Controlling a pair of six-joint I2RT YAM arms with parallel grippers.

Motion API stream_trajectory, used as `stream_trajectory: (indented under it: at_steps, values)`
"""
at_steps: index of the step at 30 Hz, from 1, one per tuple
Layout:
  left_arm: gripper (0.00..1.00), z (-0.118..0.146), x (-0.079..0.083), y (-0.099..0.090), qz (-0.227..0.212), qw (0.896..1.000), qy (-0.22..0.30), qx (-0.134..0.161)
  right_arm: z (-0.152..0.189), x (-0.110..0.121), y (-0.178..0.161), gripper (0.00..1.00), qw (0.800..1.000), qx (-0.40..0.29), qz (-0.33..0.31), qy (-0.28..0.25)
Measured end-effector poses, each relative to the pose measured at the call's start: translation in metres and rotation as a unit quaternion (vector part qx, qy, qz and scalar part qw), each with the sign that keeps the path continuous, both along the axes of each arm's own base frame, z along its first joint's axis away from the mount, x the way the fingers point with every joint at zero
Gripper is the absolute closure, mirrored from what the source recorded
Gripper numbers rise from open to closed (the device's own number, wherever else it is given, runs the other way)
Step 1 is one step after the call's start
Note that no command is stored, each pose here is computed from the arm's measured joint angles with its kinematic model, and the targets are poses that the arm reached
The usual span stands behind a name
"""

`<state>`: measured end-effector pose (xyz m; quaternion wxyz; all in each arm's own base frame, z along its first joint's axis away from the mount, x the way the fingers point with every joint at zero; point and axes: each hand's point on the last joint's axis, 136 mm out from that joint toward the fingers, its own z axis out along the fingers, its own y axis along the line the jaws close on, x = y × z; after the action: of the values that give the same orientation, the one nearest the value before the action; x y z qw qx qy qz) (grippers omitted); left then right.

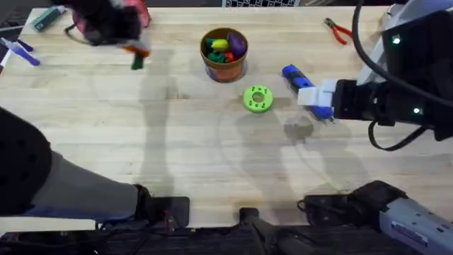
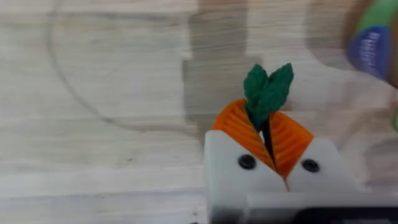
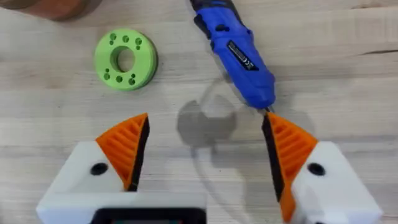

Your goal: Pick up the gripper from the table and insert it into the empty holder that is missing its gripper. Then pick up a screw, insert it into the mounting hole, and use the screwdriver to tighten it. Finally, clean up the table by picking up the vegetable and placing it into the bucket.

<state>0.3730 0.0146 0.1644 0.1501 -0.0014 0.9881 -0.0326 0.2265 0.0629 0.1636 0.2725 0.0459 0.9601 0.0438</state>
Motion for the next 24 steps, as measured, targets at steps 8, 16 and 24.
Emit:
stream_trajectory:
  at_steps: [8, 16, 24]
  values:
    - [0.981, 0.015, 0.008, -0.108, -0.132, 0.991, -0.035, -0.011, 0.0, 0.0, 0.0, 0.01, 1.0, 0.0, 0.0, 0.0]
    - [0.981, 0.036, 0.028, -0.173, -0.182, 0.979, -0.088, -0.032, 0.0, 0.0, 0.0, 0.01, 1.0, 0.0, 0.0, -0.001]
    - [0.982, 0.004, 0.052, -0.197, -0.189, 0.978, -0.073, -0.043, 0.0, 0.0, 0.0, 0.011, 1.0, 0.0, 0.0, 0.0]
